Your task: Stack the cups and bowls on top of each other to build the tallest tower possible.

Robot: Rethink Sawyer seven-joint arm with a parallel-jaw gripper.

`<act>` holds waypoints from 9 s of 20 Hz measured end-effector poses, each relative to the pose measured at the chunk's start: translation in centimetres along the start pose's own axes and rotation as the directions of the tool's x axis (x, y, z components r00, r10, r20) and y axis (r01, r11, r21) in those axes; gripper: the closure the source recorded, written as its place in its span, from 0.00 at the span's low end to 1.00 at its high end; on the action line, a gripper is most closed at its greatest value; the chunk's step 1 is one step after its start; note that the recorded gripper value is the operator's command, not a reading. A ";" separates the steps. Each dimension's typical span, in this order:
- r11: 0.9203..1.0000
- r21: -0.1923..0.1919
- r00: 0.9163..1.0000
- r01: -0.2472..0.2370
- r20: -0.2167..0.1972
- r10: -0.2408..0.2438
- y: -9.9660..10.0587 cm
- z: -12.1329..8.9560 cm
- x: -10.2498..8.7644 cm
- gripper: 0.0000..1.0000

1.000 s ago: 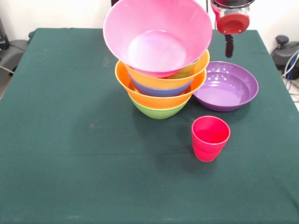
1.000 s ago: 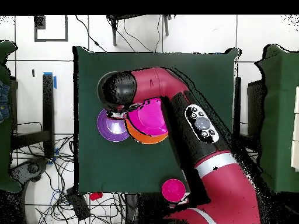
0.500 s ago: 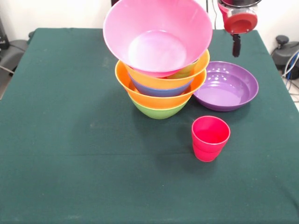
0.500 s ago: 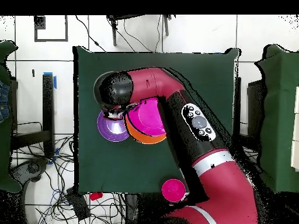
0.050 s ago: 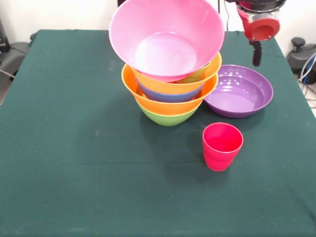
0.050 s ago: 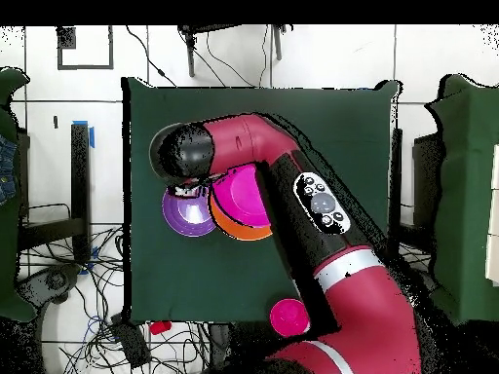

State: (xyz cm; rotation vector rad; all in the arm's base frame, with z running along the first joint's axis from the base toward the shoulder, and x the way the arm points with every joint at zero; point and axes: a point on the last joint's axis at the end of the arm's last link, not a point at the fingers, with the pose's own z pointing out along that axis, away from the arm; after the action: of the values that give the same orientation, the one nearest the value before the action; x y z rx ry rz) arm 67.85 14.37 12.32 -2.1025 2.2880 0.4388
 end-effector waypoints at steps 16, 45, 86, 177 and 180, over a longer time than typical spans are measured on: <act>0.973 0.166 0.987 0.159 -0.045 -0.153 0.2 3.0 -5.3 0.00; 0.942 0.119 0.940 0.313 -0.178 -0.290 2.7 12.6 -1.3 0.00; 0.894 0.149 0.893 0.422 -0.237 -0.382 4.2 18.7 0.3 0.00; 0.973 0.157 0.973 0.171 -0.179 -0.142 -1.8 18.0 -0.9 0.00; 0.974 0.156 0.971 0.166 -0.201 -0.133 -2.2 17.9 -0.7 0.00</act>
State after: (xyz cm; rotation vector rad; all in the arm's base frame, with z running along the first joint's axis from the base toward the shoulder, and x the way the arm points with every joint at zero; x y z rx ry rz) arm 66.79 18.63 -5.18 -2.2947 2.1433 0.0369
